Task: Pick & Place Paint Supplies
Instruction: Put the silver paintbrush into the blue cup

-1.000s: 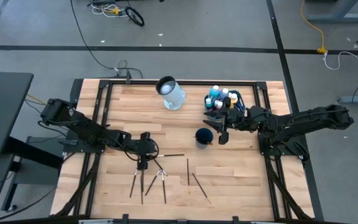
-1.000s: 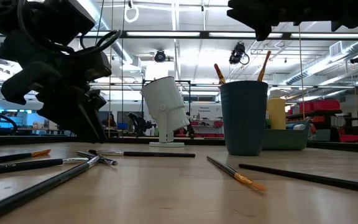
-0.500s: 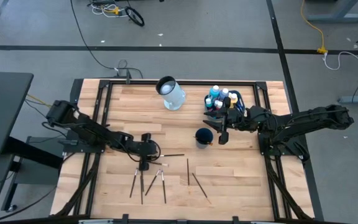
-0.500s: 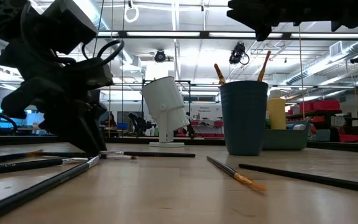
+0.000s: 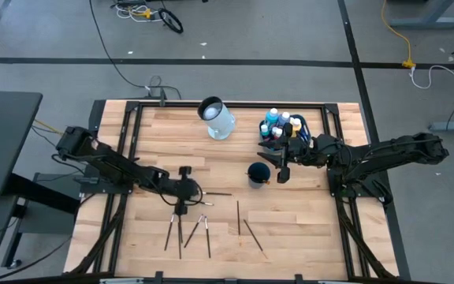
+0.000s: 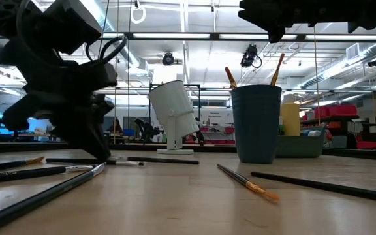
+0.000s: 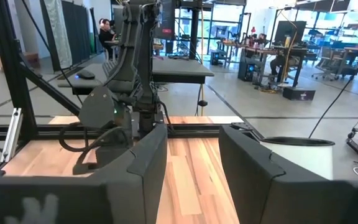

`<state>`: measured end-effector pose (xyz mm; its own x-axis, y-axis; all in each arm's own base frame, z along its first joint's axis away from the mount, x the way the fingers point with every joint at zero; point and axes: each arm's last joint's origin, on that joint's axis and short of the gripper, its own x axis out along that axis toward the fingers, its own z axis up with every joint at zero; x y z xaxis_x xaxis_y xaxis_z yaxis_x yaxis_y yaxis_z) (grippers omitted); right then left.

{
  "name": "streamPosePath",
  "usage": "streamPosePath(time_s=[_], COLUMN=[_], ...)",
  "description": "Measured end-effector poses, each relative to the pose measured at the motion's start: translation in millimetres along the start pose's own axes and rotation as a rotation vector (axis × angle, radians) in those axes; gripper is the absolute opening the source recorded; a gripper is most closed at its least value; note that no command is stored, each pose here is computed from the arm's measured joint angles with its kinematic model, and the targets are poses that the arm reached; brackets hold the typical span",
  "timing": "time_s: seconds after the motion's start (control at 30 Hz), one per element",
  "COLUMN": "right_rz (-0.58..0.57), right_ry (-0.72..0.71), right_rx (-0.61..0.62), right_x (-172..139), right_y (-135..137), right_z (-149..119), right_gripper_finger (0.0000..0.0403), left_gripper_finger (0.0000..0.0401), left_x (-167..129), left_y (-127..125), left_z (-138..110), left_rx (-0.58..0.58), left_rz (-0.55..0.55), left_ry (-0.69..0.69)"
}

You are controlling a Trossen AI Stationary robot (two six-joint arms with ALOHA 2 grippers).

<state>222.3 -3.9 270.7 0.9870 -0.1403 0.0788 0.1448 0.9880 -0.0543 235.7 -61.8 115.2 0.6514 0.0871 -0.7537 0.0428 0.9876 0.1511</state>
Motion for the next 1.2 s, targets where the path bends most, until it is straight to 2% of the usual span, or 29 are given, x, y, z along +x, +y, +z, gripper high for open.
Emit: streamPosePath(time_s=[0.1,0.27,0.5,0.63,0.8,0.97,1.07,1.2], right_rz=[-0.001,0.0,0.0,0.015,0.132,0.204,0.209,0.269], right_ry=[-0.003,-0.004,0.015,0.042,0.098,0.13,0.202,0.319], right_rx=[0.0,0.023,0.165,0.288,0.432,0.447,0.446,0.487], right_x=[0.0,0.0,0.5,2.3,9.5,27.5,42.3,63.0], right_y=[-0.1,-0.1,0.2,1.2,5.8,10.0,12.0,16.2], right_z=[0.3,0.3,-1.9,-5.9,-11.9,-9.9,-13.0,-15.3], right_gripper_finger=[0.0151,0.0151,0.0151,0.0151,0.0151,0.0151,0.0151,0.0151], left_gripper_finger=[0.0019,0.001,0.0016,0.0011,0.001,0.0018,0.001,0.001], left_x=[-11.8,-31.6,-64.7,-77.4,-81.3,-84.6,-85.9,-84.9], left_y=[-2.0,-8.5,-32.2,-37.7,-36.7,-34.5,-29.8,-22.3], left_z=[18.7,49.0,100.0,118.3,128.9,142.5,151.4,156.5], left_rx=[0.106,0.331,0.797,0.987,1.204,1.385,1.46,1.553], left_rz=[0.093,0.283,0.491,0.531,0.566,0.648,0.686,0.709], left_ry=[-0.027,0.019,-0.037,-0.042,-0.024,-0.054,-0.092,-0.089])
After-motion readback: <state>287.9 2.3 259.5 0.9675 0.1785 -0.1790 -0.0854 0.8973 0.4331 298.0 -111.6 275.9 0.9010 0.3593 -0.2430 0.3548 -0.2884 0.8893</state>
